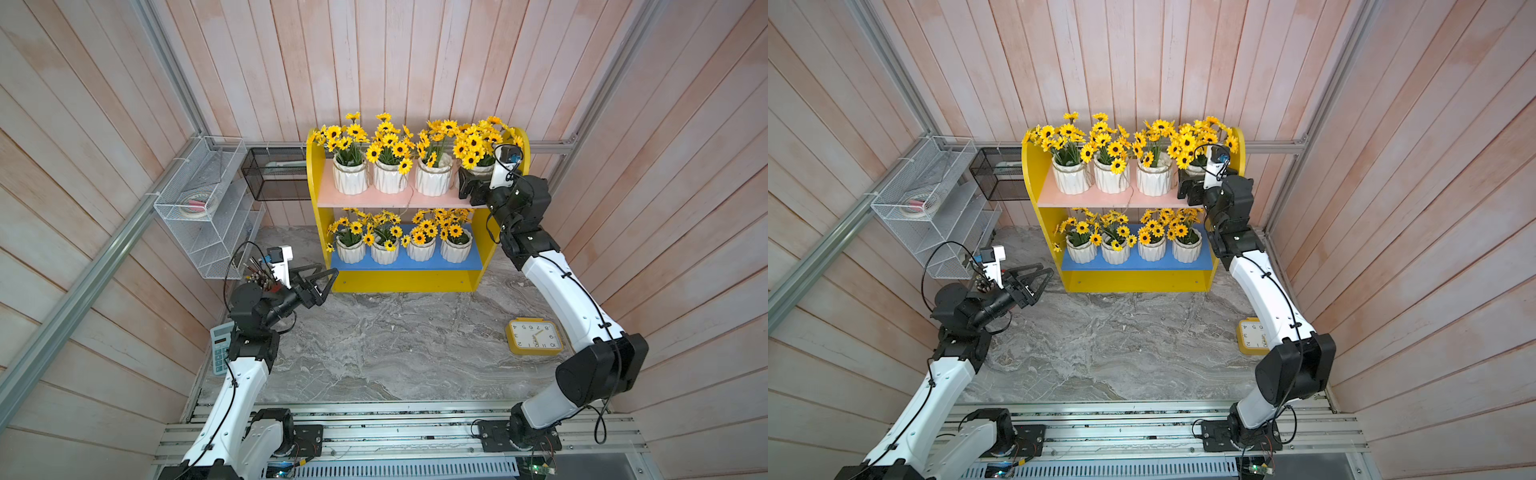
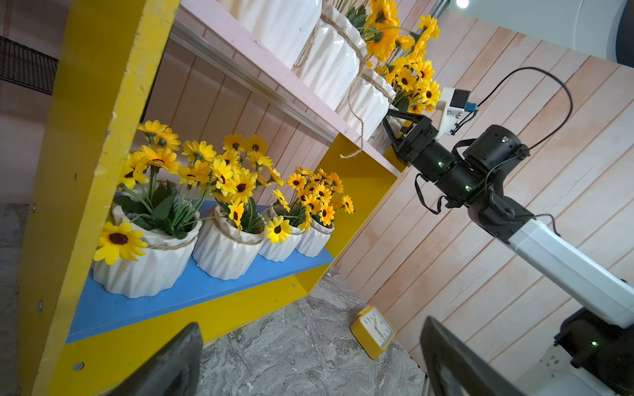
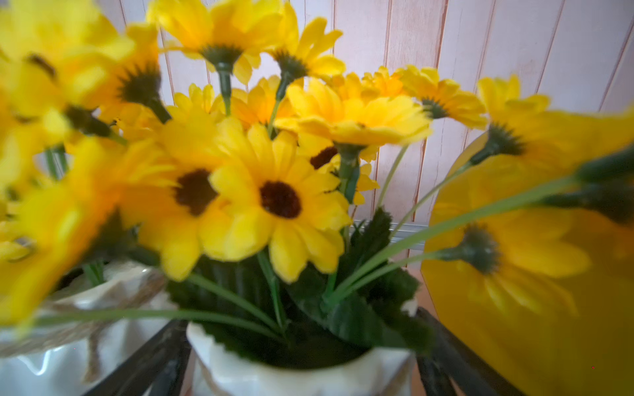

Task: Take the sunflower pots off the shelves
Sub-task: Pick up the sunflower pot from the shelf.

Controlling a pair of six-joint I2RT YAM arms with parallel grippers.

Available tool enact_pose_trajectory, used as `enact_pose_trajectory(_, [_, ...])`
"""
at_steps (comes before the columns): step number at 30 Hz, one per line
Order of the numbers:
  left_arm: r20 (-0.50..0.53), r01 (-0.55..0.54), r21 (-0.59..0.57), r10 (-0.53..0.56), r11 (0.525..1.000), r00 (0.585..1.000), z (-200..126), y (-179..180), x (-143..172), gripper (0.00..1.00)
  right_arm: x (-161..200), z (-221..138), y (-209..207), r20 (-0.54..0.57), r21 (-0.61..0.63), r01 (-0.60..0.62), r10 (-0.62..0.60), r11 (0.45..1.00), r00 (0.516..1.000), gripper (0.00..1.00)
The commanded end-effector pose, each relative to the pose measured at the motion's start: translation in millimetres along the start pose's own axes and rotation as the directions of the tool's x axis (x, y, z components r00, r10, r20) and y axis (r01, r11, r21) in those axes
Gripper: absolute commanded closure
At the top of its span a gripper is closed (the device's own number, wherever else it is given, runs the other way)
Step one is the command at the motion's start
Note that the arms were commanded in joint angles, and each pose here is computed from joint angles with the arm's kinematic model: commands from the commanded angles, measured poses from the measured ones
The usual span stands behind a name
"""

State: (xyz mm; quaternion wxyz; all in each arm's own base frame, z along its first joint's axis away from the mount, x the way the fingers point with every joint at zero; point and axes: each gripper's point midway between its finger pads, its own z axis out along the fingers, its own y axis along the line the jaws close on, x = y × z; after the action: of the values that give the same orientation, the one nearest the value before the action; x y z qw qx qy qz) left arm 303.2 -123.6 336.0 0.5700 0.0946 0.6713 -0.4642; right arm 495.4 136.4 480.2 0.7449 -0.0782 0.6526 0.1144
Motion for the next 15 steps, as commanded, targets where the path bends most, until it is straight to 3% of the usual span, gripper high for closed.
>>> enact_pose_trajectory(1, [-0.007,0.000,0.003,0.000,1.000,1.000,0,1,5,0.00,-16,3,0,0.061,-0.013,-0.013,0.014,1.000,0.998,0.02])
enact_pose_trajectory(15, [-0.012,0.004,0.018,-0.004,1.000,1.000,2,1,5,0.00,-6,15,0,0.067,-0.022,0.004,-0.002,1.000,0.998,0.02])
